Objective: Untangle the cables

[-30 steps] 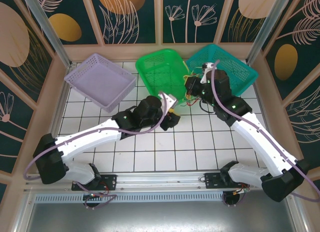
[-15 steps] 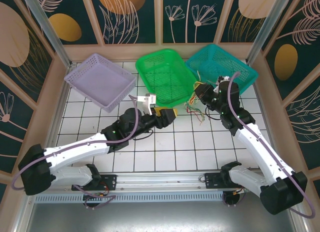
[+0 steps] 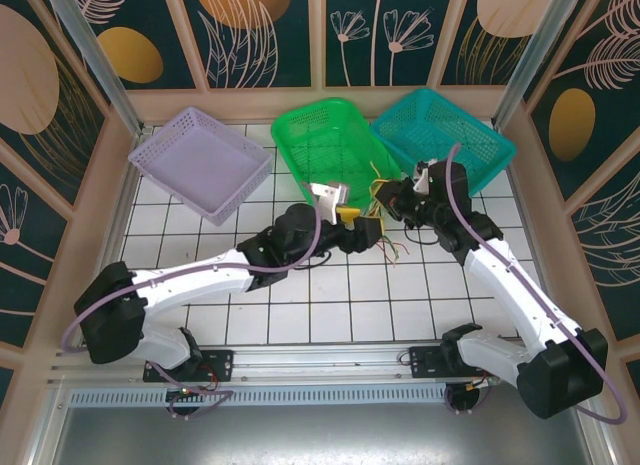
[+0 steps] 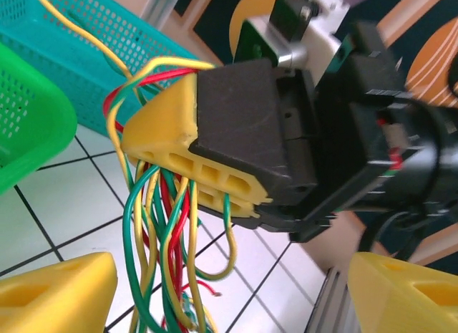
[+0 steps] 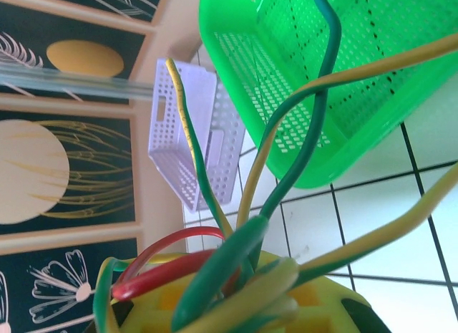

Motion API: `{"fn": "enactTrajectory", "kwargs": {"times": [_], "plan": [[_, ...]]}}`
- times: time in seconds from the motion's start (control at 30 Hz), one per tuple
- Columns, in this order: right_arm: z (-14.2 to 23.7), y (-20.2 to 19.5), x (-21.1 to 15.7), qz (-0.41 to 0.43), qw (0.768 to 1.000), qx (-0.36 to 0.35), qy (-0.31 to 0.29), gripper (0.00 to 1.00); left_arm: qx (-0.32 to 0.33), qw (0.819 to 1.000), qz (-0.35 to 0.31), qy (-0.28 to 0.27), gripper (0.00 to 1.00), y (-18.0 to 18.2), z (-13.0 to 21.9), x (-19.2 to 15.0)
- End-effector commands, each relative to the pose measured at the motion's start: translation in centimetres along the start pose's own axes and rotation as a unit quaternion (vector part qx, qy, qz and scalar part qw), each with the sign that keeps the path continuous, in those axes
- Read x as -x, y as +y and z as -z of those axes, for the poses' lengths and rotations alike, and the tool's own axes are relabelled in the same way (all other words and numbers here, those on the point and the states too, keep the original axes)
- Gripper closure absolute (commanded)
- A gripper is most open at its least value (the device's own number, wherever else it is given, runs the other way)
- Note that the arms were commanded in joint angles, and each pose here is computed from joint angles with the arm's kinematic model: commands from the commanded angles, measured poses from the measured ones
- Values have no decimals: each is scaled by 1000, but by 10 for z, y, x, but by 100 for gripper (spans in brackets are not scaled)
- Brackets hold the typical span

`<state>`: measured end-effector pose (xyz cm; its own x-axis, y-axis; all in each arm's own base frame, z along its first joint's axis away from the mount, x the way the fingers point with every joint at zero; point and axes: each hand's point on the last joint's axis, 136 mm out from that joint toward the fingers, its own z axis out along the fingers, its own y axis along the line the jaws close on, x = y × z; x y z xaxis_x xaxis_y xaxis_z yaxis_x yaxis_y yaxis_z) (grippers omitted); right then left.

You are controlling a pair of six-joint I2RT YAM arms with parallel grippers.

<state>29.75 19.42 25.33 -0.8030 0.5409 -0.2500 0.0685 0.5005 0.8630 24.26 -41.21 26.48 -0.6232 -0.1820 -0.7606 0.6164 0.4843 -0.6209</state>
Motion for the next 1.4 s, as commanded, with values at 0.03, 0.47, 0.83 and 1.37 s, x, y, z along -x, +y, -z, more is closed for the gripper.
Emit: {"fn": "enactTrajectory", "kwargs": {"times": [0.03,0.47,0.83,1.37], "plan": [[8,21,-6,21,999,24,27,100,13,998,-50,34,25,1,-14,-7],[12,26,-4,36,998,12,52,100,48,996,-59,45,100,24,-19,-22],[27,20,17,67,997,5,26,100,-14,996,-44,77,80,4,-8,-37],[25,18,12,54,997,-6,51,100,10,995,-49,82,43,11,-22,-35]]}}
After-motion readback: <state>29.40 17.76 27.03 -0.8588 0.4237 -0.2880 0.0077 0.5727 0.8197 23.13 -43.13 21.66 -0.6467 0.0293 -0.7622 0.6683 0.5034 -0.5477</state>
